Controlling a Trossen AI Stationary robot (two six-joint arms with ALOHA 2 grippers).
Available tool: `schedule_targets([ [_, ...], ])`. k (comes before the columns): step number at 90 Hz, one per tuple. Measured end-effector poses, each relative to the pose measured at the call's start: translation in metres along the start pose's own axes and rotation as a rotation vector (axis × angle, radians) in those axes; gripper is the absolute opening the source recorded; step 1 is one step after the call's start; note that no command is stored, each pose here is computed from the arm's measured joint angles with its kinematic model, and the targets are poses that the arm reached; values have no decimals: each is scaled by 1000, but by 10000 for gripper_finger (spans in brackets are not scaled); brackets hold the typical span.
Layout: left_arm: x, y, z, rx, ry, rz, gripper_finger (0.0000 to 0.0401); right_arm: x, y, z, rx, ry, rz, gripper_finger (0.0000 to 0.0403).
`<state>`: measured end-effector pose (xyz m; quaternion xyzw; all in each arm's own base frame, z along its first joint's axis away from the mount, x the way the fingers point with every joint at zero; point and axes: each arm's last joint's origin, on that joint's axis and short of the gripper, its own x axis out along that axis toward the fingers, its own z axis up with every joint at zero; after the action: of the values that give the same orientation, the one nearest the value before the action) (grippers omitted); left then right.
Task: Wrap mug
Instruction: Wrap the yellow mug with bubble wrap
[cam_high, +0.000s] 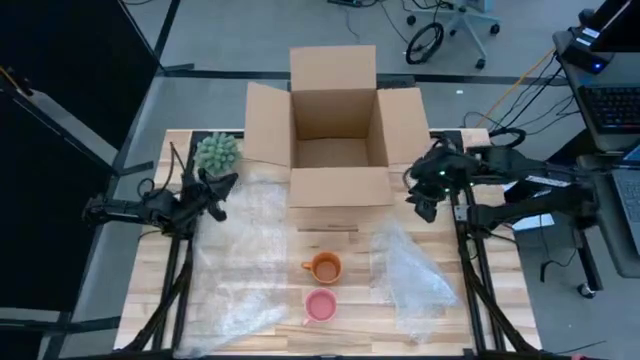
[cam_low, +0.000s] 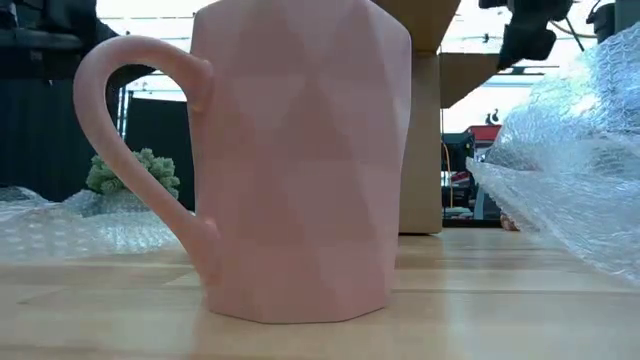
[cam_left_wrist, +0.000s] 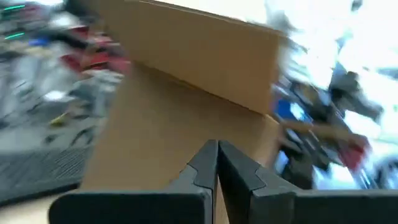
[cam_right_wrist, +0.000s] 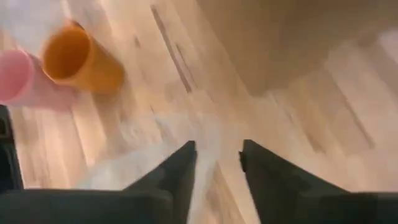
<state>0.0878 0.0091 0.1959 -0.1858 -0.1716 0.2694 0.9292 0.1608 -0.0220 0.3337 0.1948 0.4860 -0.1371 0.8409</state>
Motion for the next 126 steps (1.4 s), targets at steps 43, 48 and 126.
schedule_targets([
  [43,-1,-8,-5,31,105,-296,0,15,15,-21,201,191,6,237],
  [48,-1,-9,-5,31,101,-297,0,16,20,-25,208,192,-3,233],
  [126,-1,-11,-1,13,70,-340,0,56,90,-62,273,102,335,224],
])
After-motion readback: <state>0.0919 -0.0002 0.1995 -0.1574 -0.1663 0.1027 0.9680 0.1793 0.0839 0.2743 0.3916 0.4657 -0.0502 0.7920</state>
